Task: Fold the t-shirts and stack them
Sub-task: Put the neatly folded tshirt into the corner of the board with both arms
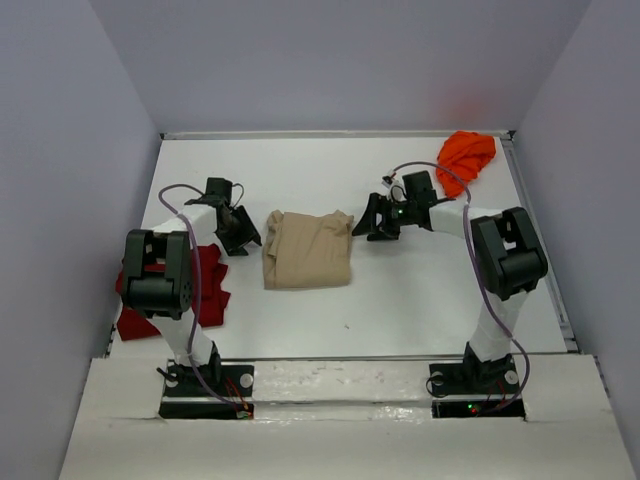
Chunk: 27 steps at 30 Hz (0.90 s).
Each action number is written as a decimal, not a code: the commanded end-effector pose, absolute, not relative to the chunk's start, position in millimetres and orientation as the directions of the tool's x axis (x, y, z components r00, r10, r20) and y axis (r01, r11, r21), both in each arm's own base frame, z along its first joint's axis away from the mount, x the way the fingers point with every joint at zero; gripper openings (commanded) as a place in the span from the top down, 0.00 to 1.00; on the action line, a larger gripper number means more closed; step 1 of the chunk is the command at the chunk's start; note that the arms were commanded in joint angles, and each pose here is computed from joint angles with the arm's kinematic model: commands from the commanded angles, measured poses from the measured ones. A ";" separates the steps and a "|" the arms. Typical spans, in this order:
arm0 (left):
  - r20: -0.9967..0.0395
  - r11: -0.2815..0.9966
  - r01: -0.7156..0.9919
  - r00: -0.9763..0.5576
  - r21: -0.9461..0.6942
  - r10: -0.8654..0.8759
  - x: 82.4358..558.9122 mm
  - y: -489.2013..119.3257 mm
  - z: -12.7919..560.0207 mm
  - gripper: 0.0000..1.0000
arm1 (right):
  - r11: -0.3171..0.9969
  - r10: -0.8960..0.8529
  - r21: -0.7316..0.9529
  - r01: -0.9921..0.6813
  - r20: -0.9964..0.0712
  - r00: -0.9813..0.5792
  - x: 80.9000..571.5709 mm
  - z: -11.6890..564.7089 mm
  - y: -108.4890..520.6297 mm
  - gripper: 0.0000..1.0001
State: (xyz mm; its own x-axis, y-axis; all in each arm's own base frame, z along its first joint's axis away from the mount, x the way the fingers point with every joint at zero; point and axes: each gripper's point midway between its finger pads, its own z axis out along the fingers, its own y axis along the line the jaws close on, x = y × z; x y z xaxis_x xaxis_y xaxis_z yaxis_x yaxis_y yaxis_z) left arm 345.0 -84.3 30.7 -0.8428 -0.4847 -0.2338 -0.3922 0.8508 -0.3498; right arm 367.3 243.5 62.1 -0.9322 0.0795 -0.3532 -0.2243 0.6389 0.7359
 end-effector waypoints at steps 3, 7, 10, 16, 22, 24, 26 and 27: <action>-0.229 0.849 -0.344 -0.860 -0.400 -0.456 351.9 -91.8 33.7 0.41 | 0.607 0.071 0.735 -0.302 -0.429 -0.901 379.6 79.8 251.8 0.26; -0.248 0.822 -0.284 -0.860 -0.495 -0.446 356.2 -104.8 47.7 0.41 | 0.587 0.067 0.733 -0.345 -0.468 -0.881 375.0 96.6 252.1 0.26; -0.238 0.752 -0.204 -0.869 -0.627 -0.434 353.8 -124.8 61.3 0.41 | 0.561 0.060 0.742 -0.368 -0.480 -0.875 369.1 107.4 253.8 0.26; -0.163 0.676 -0.185 -0.895 -0.713 -0.416 342.6 -138.2 52.5 0.41 | 0.551 0.047 0.758 -0.348 -0.444 -0.895 362.0 94.9 254.3 0.25; -0.161 0.661 -0.174 -0.896 -0.730 -0.414 343.3 -139.4 52.9 0.41 | 0.540 0.047 0.765 -0.350 -0.442 -0.896 361.3 88.3 255.7 0.25; -0.148 0.653 -0.179 -0.898 -0.736 -0.414 342.2 -139.5 50.9 0.41 | 0.532 0.043 0.772 -0.348 -0.435 -0.900 360.5 87.7 256.9 0.26; -0.138 0.645 -0.195 -0.893 -0.739 -0.428 339.1 -136.0 48.1 0.41 | 0.530 0.042 0.771 -0.353 -0.439 -0.897 360.4 89.6 257.0 0.26; -0.139 0.641 -0.196 -0.891 -0.742 -0.433 336.1 -134.8 47.7 0.41 | 0.532 0.042 0.769 -0.356 -0.444 -0.895 360.5 89.9 256.6 0.26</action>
State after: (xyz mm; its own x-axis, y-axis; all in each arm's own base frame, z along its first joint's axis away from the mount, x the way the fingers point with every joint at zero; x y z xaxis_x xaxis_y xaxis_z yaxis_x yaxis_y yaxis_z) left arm 343.7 -134.5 45.1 -0.8894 -0.4284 -0.1594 -0.2024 0.6817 -0.7030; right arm 358.9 250.7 82.5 -0.9173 0.0588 -0.3939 -0.2938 0.5678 0.7690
